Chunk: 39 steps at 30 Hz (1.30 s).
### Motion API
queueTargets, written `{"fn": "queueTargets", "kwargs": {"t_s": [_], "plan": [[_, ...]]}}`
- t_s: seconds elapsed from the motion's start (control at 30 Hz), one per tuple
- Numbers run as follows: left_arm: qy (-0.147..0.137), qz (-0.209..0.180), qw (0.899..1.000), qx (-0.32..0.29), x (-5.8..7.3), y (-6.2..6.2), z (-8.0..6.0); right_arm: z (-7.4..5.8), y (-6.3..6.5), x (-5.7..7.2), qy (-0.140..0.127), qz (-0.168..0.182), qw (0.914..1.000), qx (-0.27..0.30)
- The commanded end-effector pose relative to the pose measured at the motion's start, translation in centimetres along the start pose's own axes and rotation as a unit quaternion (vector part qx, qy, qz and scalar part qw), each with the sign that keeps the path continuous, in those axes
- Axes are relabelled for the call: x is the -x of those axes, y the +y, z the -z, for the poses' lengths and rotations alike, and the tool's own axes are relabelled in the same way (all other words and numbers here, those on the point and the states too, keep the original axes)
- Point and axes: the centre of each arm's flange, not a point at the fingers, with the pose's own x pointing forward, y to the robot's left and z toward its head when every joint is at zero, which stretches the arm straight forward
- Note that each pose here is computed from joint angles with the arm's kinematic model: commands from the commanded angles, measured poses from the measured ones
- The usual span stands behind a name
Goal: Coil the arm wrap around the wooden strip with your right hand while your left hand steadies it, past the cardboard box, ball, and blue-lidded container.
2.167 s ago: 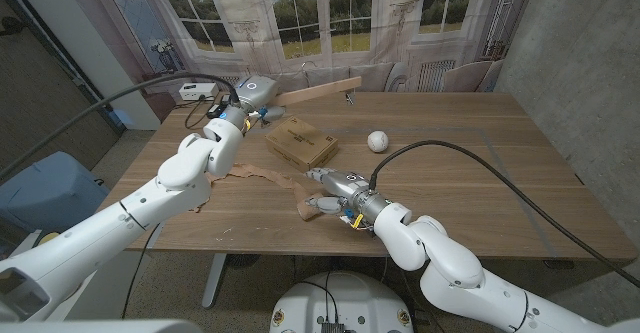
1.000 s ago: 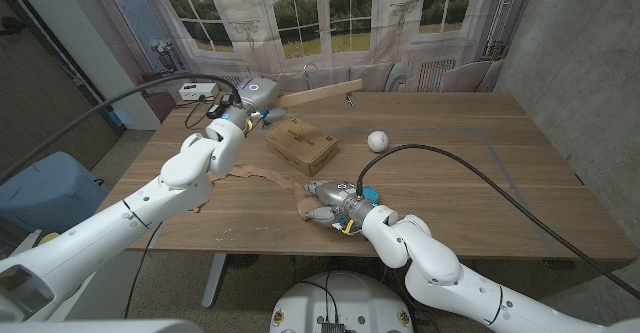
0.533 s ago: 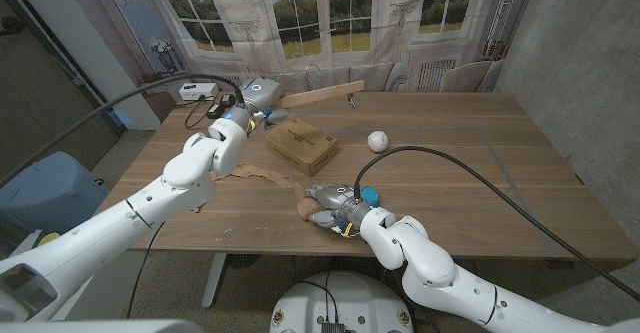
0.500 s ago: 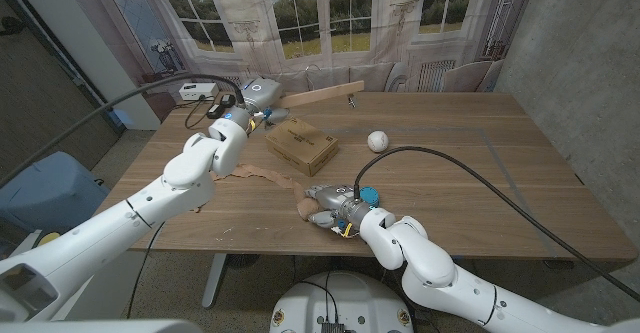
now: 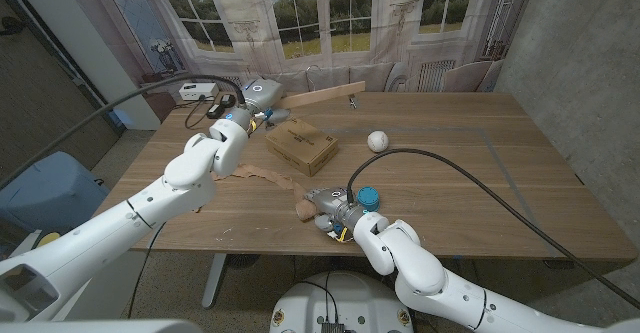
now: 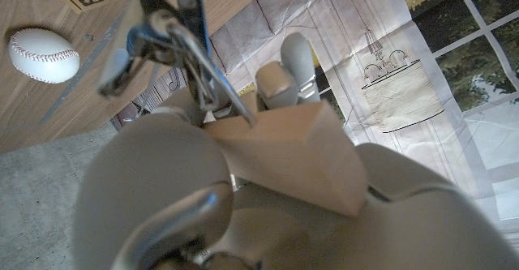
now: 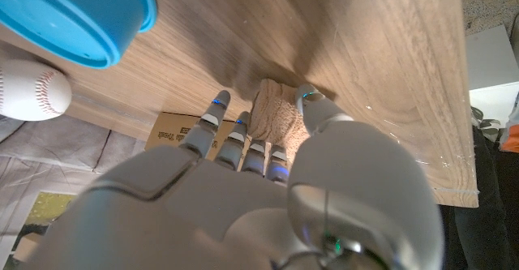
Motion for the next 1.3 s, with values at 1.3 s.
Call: {"fn": "queueTargets", "kwargs": {"t_s": [1.3], "plan": [[-0.012, 0.002, 1.0, 0.001, -1.0, 0.1, -0.6, 7.8, -0.7, 3.0, 0.019, 0.285, 0.9208, -0.266]]}}
